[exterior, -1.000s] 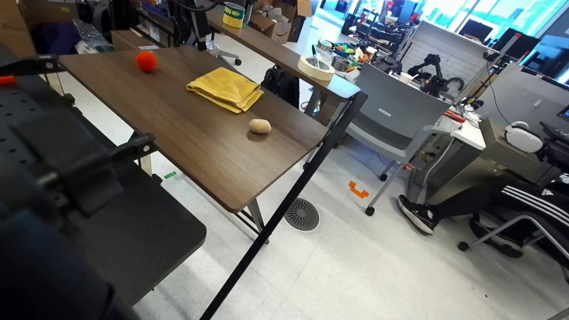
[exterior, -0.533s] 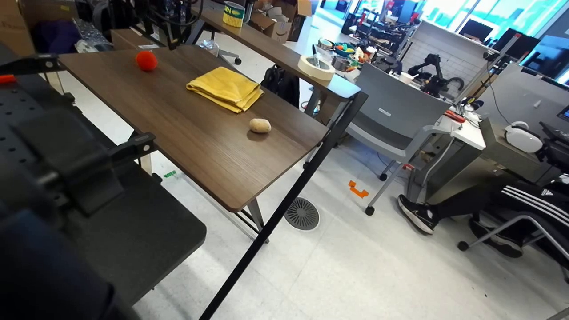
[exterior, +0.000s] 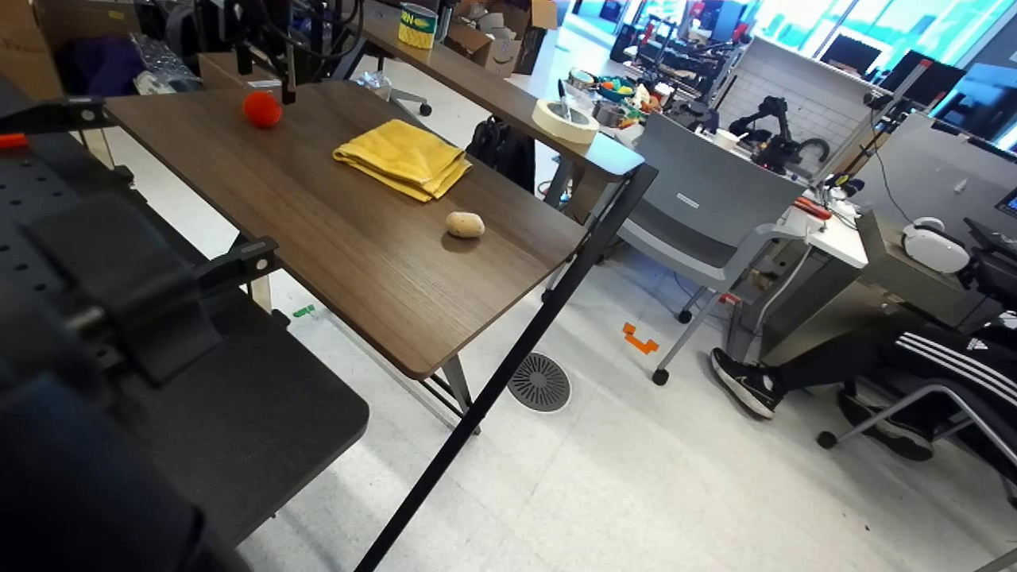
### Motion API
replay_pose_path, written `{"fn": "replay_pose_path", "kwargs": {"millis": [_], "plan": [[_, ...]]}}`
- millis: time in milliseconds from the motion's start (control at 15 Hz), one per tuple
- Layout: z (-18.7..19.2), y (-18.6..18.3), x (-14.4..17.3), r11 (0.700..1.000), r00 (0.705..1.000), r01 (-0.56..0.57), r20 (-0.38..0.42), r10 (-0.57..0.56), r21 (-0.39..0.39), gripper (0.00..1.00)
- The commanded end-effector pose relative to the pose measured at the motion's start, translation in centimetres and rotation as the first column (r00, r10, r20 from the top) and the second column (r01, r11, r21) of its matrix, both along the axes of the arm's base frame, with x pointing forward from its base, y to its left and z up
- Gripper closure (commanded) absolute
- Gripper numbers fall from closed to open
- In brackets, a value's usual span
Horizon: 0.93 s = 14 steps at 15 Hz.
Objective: Move the potato to the left, wipe the table with the yellow towel, move the red plush toy to the left, wipe the right side of the table with the towel, move the potato and red toy to the right, wipe the left side of the table
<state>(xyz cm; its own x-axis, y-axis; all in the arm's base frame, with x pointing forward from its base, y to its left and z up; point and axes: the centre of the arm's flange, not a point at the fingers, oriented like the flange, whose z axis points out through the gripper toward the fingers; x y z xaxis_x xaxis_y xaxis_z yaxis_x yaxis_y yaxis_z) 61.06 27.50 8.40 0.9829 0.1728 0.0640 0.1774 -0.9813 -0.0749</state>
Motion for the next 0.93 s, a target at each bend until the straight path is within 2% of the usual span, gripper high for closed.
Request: {"fn": "replay_pose_path", "kwargs": {"millis": [0,200,267,333,667,867], "plan": [[-0.4,-0.6,0.8,0.999,0.997,0.000,-0.076,-0.002,-0.033,0.00],[-1.6,-0.7,0.4,0.998,0.990,-0.007,-0.138,-0.002,-0.066,0.00],[-2.0,-0.7,0.3,0.997,0.989,-0.007,-0.149,-0.005,-0.076,0.25],[-2.3,-0.8,0.2,0.997,0.988,-0.010,-0.156,-0.003,-0.079,0.26],[-2.7,-1.1,-0.2,0.996,0.988,-0.009,-0.156,-0.005,-0.089,0.65],[-0.6,-1.4,-1.4,0.993,0.992,-0.026,-0.123,0.011,-0.118,0.85]]}}
